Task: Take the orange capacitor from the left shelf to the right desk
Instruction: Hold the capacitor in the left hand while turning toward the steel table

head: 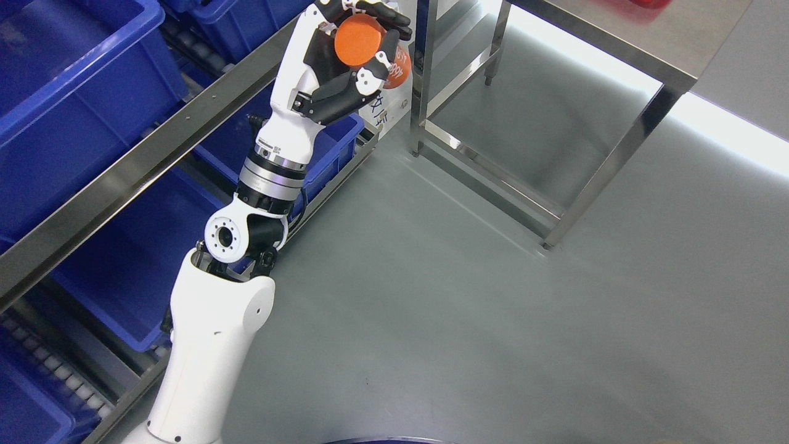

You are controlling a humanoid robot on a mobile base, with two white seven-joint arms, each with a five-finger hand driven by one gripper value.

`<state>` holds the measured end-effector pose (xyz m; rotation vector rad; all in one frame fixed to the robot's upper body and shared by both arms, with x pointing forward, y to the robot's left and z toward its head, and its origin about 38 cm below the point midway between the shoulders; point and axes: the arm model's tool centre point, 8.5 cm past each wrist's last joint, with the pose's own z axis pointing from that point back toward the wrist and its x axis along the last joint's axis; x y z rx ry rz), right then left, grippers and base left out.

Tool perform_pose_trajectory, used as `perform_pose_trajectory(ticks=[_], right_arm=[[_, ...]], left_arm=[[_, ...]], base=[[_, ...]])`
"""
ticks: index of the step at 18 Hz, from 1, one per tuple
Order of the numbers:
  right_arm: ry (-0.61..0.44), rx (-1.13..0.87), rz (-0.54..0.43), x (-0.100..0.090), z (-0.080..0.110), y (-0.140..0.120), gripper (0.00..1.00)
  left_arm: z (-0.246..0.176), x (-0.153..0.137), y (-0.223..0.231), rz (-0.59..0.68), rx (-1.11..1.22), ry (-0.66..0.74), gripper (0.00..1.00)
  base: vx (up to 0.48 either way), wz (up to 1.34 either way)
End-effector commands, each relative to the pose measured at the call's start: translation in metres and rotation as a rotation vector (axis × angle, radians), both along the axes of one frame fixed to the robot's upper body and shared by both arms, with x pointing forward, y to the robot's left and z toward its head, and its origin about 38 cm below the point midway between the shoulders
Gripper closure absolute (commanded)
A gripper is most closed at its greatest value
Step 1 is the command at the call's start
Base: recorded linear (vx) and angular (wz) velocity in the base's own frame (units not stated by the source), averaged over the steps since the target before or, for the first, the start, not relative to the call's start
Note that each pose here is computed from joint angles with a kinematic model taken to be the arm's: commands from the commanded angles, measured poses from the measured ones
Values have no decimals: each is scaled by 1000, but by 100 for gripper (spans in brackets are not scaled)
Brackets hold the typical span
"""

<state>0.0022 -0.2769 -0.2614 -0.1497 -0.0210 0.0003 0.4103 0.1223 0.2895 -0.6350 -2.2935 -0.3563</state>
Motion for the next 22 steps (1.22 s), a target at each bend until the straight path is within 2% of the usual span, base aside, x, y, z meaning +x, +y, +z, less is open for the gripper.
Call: perform_pose_trajectory(ticks=[1, 22], right_arm=[[-16, -18, -12, 4, 1, -11, 0], [-16, -18, -12, 4, 1, -11, 0]], left_arm=[[-3, -5, -15, -48, 35, -3, 99], [1, -14, -45, -131, 63, -37, 99]], base=[[149, -171], [219, -187]])
